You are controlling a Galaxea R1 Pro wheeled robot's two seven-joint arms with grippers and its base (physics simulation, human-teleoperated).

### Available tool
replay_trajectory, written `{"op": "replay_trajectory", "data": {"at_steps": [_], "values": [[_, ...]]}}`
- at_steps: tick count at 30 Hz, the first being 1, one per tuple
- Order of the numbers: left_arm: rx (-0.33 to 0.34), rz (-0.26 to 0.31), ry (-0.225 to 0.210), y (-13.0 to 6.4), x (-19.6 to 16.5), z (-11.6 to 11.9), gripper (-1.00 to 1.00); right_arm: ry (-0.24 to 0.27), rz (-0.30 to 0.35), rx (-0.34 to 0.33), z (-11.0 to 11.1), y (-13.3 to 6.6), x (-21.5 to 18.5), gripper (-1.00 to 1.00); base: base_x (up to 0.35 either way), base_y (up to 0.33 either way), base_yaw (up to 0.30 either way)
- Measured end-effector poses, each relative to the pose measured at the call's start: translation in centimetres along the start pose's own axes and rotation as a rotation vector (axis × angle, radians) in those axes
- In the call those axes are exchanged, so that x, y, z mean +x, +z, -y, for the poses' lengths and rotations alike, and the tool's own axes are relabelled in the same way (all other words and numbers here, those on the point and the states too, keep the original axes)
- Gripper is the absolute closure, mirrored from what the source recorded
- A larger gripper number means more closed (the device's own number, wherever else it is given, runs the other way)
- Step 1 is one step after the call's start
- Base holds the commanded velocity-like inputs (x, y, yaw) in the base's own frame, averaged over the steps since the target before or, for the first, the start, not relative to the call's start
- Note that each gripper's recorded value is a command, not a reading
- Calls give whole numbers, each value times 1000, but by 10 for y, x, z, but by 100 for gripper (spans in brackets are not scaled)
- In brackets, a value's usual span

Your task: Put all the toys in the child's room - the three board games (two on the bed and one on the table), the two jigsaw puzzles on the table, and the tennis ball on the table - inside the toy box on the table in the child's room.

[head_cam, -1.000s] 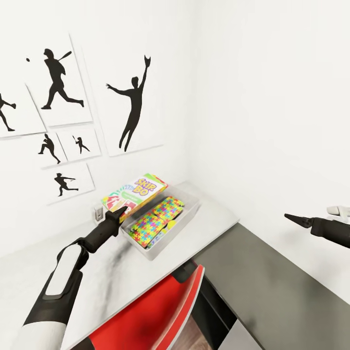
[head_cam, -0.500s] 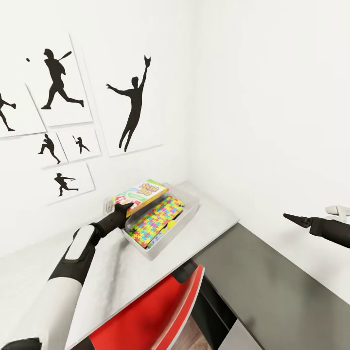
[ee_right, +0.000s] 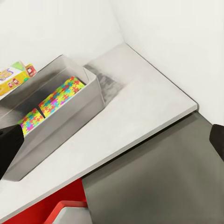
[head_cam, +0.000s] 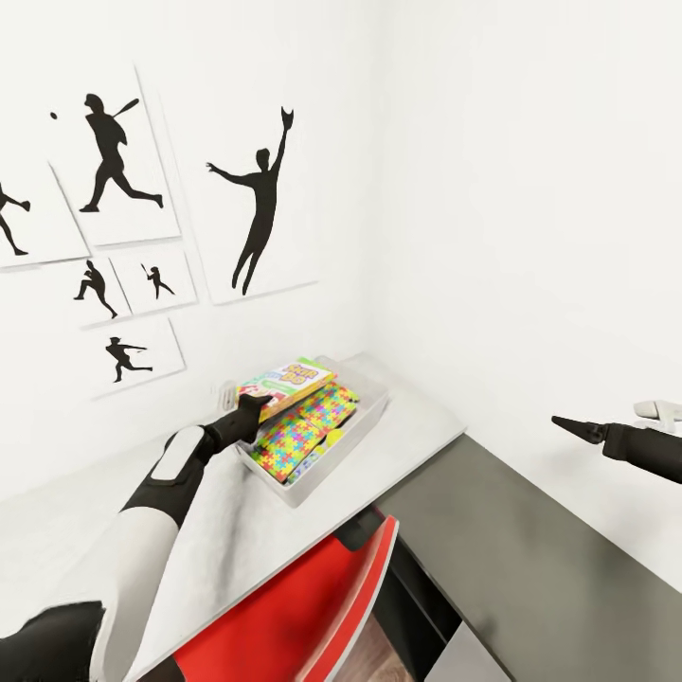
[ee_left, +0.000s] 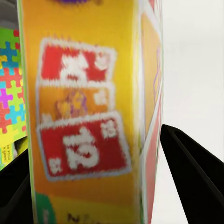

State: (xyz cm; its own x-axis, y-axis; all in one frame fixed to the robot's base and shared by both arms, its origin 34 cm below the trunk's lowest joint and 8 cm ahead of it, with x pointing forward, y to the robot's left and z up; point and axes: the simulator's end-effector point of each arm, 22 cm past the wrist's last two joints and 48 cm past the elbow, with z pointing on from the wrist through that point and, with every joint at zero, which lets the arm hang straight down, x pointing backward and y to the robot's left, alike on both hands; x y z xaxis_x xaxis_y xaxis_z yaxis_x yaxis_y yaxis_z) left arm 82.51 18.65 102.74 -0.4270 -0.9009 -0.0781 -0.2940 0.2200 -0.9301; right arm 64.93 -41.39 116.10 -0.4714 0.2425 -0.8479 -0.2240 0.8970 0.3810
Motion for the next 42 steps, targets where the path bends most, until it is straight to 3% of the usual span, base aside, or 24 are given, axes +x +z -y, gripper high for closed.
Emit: {"op": "replay_trajectory", "data": {"at_steps": [15,29,42], "values": [[-31,-32,64,16,9,2,100,7,-18,5,5,7,8,-100,0,0,0],[-54,-20,72,25,-6,4,100,15,-38,10,10,14,16,-100,0,0,0],[-108,-27,60,37,-9,-9,100,5,-86,-8,5,30,31,-100,0,0,0]]}}
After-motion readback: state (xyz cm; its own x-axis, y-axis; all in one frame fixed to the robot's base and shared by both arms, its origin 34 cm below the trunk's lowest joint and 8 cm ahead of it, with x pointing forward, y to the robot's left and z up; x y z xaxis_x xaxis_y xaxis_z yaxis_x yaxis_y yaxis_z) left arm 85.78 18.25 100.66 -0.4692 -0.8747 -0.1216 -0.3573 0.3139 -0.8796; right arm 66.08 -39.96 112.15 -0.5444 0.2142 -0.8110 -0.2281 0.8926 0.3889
